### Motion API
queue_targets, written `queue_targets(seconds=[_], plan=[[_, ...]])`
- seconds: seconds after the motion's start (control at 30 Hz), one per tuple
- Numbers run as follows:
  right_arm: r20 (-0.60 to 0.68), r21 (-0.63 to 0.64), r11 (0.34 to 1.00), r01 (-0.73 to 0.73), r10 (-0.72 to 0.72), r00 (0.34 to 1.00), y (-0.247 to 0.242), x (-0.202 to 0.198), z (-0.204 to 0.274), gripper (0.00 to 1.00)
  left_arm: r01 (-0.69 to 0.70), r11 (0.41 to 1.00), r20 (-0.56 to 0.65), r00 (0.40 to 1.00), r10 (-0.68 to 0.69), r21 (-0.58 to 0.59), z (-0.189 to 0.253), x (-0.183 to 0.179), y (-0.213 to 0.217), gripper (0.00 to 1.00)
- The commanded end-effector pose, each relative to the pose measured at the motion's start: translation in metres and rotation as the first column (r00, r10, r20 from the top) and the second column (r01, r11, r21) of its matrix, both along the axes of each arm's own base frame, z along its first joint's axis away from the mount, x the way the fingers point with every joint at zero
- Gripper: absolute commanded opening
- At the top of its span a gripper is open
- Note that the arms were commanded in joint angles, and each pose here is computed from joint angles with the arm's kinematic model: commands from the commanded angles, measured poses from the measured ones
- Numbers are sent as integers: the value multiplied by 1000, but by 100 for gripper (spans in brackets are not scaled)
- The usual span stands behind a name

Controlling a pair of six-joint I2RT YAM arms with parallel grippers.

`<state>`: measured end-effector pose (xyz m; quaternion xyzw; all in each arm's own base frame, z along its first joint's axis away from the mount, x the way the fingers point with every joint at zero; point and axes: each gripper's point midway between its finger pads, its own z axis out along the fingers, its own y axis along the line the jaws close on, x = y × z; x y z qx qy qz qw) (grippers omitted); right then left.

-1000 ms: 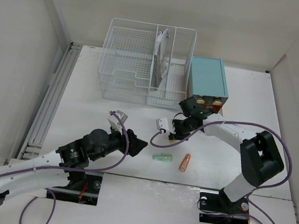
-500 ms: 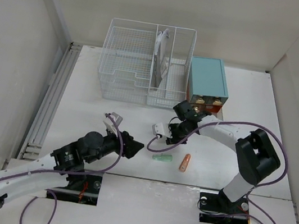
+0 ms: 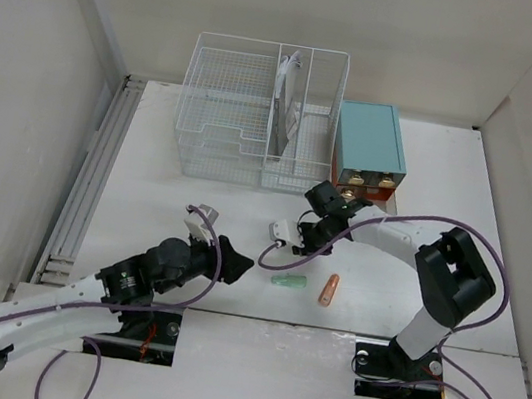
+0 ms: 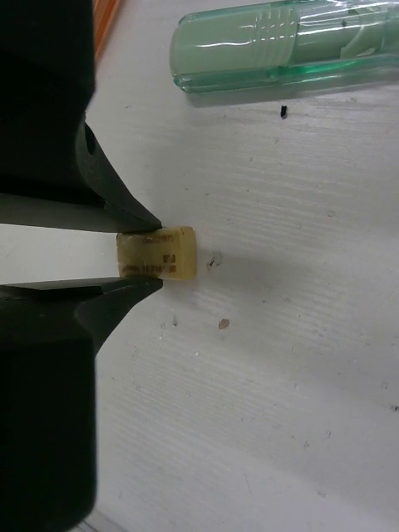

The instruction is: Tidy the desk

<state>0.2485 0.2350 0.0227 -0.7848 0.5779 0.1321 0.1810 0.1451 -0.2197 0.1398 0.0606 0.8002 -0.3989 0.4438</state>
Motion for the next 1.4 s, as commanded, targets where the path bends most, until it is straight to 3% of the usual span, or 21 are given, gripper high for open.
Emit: queue_targets(seconds=[0.0,0.23,0.4,0.8,0.87,0.93,1.03,1.1,1.3,1.37], plan=[[52,59,997,58,-61,997,5,12,29,11,-38,999,-21,999,37,-27,-2,6,-2,61],[225,224,939,260,-309,924,-35,62,110,9,43,999,-14,999,-43,15,-17,5,-21,61],[326,266,839,475,-542,775,-91,93,139,9,112,992,4,994,-112,56,-25,5,-36,64],[326,209,618,758,-775,542,-171,135,114,10,218,954,21,974,-227,203,-41,23,-86,68],[323,199,600,775,-786,526,-176,138,110,10,235,947,42,967,-250,217,-34,27,-99,68],[317,183,601,778,-785,532,-175,141,104,14,242,936,41,964,-261,256,-41,29,-105,68],[299,165,582,796,-799,522,-179,139,98,44,263,916,44,956,-289,303,-45,29,-116,68],[313,182,577,796,-802,509,-181,140,98,57,257,911,45,957,-285,322,-46,32,-116,68],[307,231,551,802,-824,477,-186,140,112,59,260,900,49,954,-295,351,-49,31,-116,68],[279,252,549,797,-830,483,-184,137,117,56,259,892,38,955,-293,371,-53,30,-115,68]])
